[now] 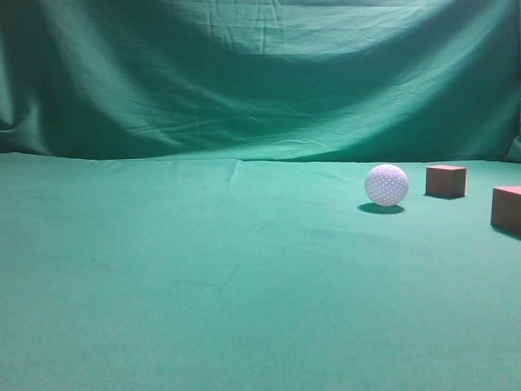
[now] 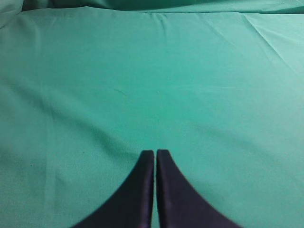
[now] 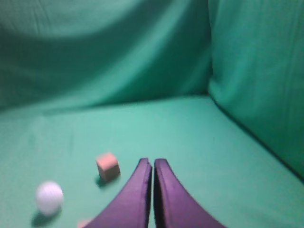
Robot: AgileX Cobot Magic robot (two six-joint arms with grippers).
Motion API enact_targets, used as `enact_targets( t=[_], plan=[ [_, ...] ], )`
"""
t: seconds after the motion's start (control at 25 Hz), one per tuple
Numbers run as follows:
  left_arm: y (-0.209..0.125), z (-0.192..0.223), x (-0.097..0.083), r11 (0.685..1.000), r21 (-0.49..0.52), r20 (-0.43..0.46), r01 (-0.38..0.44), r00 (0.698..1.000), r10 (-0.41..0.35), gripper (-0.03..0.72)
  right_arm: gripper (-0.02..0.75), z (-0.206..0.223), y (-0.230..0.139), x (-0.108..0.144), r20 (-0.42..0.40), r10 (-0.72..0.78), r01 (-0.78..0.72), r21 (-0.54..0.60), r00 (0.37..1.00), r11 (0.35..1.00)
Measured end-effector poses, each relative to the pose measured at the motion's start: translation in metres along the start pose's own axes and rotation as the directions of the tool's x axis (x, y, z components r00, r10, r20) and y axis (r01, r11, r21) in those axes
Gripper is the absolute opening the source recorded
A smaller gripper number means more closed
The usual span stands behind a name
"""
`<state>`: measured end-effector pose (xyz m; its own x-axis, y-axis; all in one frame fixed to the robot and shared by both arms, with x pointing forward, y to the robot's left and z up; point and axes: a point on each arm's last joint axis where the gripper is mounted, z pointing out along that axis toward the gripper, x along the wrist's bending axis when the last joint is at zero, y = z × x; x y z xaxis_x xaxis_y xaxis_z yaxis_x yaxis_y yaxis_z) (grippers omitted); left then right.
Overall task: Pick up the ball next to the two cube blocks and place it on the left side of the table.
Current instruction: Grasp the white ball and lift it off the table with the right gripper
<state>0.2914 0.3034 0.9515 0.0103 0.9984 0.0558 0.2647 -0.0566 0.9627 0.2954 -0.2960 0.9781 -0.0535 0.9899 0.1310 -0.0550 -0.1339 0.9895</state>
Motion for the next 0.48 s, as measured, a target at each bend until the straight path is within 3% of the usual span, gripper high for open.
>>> enact_targets(
  t=[0.08,0.16,0.28,0.48],
  plan=[
    [0.0,0.0,0.0,1.0,0.0,0.0,0.0,1.0,0.0,0.0,0.0,-0.001,0.015,0.003,-0.039,0.014,-0.02,-0.161,0.999,0.987],
    [0.0,0.0,0.0,1.0,0.0,0.0,0.0,1.0,0.0,0.0,0.0,-0.002,0.024,0.005,-0.053,0.027,-0.037,-0.2,0.998,0.979],
    [0.0,0.0,0.0,1.0,0.0,0.0,0.0,1.0,0.0,0.0,0.0,0.004,0.05,0.007,-0.017,0.055,-0.056,-0.081,0.998,0.995],
    [0.0,0.0,0.0,1.0,0.0,0.0,0.0,1.0,0.0,0.0,0.0,0.031,0.088,0.008,0.086,0.03,-0.053,0.281,0.996,0.958]
  ],
)
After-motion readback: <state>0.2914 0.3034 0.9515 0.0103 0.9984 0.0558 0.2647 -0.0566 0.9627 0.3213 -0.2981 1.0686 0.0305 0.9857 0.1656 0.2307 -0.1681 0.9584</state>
